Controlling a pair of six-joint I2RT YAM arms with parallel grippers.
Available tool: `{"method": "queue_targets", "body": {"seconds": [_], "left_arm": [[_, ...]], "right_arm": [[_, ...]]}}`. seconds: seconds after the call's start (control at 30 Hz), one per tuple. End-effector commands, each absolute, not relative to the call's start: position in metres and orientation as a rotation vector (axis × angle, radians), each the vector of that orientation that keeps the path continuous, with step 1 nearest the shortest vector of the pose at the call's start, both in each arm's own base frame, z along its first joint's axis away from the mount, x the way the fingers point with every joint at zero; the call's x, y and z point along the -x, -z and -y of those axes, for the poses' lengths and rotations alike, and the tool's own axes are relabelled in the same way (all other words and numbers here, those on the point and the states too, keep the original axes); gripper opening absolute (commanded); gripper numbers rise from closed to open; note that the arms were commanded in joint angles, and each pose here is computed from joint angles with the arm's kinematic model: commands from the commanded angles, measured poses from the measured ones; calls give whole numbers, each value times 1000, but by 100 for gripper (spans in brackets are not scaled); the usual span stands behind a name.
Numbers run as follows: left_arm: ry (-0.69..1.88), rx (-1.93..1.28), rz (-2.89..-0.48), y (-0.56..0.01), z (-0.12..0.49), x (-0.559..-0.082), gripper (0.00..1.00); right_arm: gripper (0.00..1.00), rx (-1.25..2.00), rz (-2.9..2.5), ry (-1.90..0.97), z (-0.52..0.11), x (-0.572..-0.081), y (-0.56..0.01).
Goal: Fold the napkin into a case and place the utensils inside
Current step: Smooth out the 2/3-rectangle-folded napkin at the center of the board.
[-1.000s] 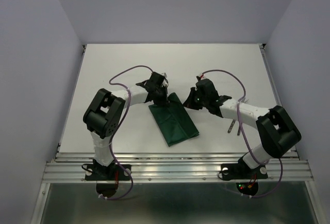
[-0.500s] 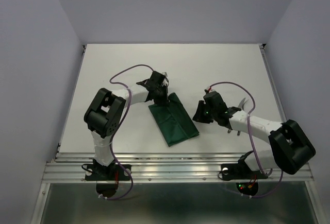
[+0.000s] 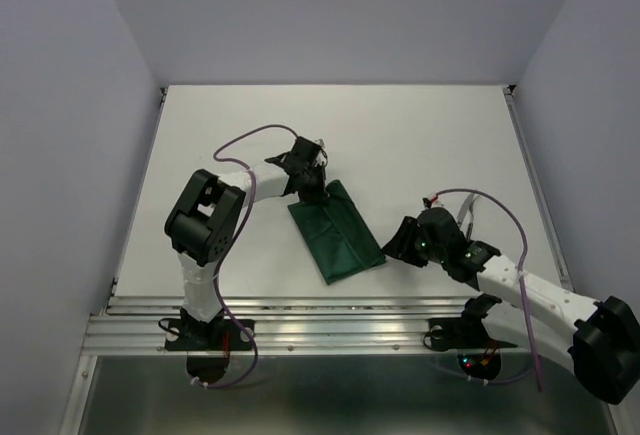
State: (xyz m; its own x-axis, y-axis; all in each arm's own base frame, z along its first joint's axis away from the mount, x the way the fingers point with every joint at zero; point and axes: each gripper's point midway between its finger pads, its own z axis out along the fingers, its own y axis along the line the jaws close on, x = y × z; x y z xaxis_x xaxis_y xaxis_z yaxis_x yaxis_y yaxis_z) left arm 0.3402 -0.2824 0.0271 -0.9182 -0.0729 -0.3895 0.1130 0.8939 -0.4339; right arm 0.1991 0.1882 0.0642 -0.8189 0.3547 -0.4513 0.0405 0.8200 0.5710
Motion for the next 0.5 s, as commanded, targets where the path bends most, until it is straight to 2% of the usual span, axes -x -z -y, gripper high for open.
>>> {"method": "queue_targets", "body": {"seconds": [0.0, 0.27, 0.47], "left_arm": [[653, -41, -2637, -33, 288, -351, 0], [634, -38, -2650, -28, 288, -354, 0], [639, -42, -2649, -28, 288, -355, 0]], "right_arm": [[50, -475, -2446, -844, -197, -182, -62], [51, -550, -2457, -858, -213, -170, -47], [47, -623, -2390, -836, -212, -182, -48]]}}
